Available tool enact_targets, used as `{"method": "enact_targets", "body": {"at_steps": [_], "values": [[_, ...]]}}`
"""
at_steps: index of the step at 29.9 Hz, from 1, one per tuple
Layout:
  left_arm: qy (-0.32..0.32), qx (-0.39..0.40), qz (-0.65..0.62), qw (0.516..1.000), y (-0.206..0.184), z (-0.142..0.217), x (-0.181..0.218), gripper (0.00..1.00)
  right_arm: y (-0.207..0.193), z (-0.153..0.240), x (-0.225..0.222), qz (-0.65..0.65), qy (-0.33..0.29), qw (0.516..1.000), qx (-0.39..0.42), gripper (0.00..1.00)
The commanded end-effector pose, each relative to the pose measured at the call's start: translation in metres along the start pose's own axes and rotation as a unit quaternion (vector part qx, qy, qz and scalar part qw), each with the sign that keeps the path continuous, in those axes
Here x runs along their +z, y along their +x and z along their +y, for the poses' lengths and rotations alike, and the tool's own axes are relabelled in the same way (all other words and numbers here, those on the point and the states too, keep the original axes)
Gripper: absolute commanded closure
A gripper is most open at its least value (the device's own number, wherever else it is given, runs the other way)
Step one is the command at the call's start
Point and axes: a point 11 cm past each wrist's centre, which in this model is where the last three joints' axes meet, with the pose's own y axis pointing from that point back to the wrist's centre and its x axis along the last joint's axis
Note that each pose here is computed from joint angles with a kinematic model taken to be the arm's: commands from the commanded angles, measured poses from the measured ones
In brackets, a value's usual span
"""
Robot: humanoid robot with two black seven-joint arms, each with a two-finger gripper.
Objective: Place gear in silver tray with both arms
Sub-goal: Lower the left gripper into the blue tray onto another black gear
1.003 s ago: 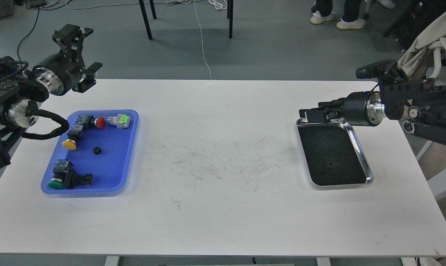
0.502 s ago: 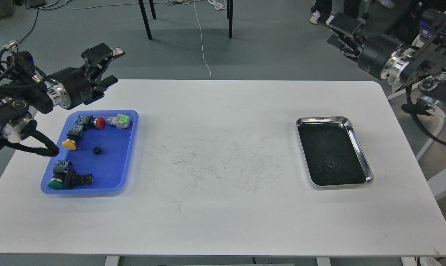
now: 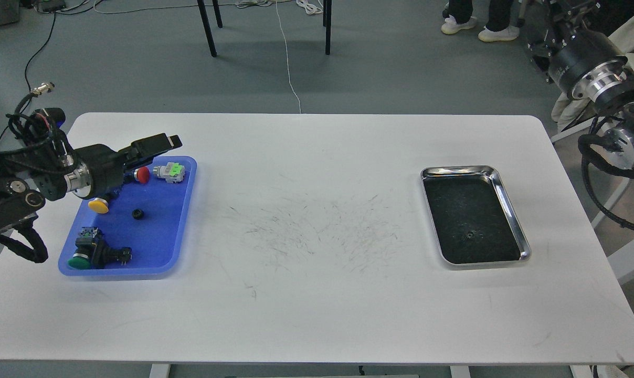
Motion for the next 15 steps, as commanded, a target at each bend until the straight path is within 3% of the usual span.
{"method": "enact_targets", "body": {"at_steps": [1, 15], "values": [[0.018, -0.008, -0.064, 0.998, -0.007, 0.001, -0.010, 0.02, 0.000, 0.002, 0.003, -0.009, 0.000, 1.000, 0.007, 0.10], [0.103, -0.028, -0.176, 0.979, -0.041, 0.009, -0.078, 0.03, 0.003, 0.002, 0.003, -0.010, 0.001, 1.000, 0.012, 0.08]]}}
